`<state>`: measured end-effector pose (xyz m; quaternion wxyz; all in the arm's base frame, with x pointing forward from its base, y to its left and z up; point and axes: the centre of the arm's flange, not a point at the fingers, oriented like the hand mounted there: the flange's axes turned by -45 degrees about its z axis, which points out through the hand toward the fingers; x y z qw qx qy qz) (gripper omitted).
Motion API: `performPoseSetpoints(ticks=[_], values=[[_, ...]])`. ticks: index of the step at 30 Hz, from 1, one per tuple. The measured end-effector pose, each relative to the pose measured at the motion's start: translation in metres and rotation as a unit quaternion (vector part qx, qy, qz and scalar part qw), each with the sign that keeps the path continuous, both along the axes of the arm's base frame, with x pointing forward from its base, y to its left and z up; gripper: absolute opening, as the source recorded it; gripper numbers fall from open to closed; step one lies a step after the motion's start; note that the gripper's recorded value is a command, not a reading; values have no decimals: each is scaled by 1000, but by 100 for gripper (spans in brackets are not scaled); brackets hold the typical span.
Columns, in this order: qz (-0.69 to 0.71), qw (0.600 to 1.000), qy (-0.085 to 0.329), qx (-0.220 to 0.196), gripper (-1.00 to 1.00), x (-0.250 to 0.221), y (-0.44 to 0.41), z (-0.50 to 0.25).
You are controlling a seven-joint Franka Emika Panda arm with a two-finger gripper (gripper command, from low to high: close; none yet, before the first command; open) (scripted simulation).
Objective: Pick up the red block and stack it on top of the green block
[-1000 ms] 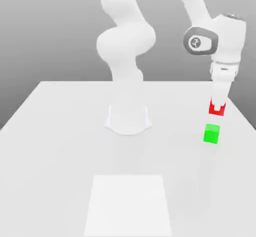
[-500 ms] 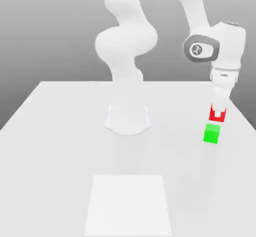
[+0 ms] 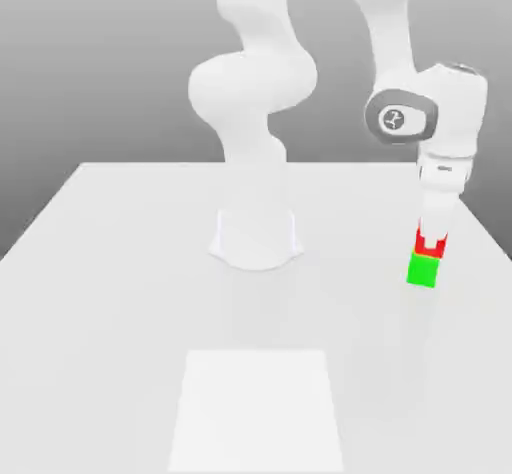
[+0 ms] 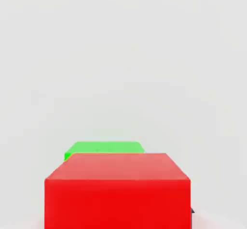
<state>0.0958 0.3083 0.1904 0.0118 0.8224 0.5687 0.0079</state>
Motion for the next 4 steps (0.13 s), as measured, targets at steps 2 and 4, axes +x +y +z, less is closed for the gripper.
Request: performPoseSetpoints(ticks=[2,4], values=[[0,1000,3,1,-100,-1,0,-3],[0,1000,6,2,-100,-2,-1,-7]])
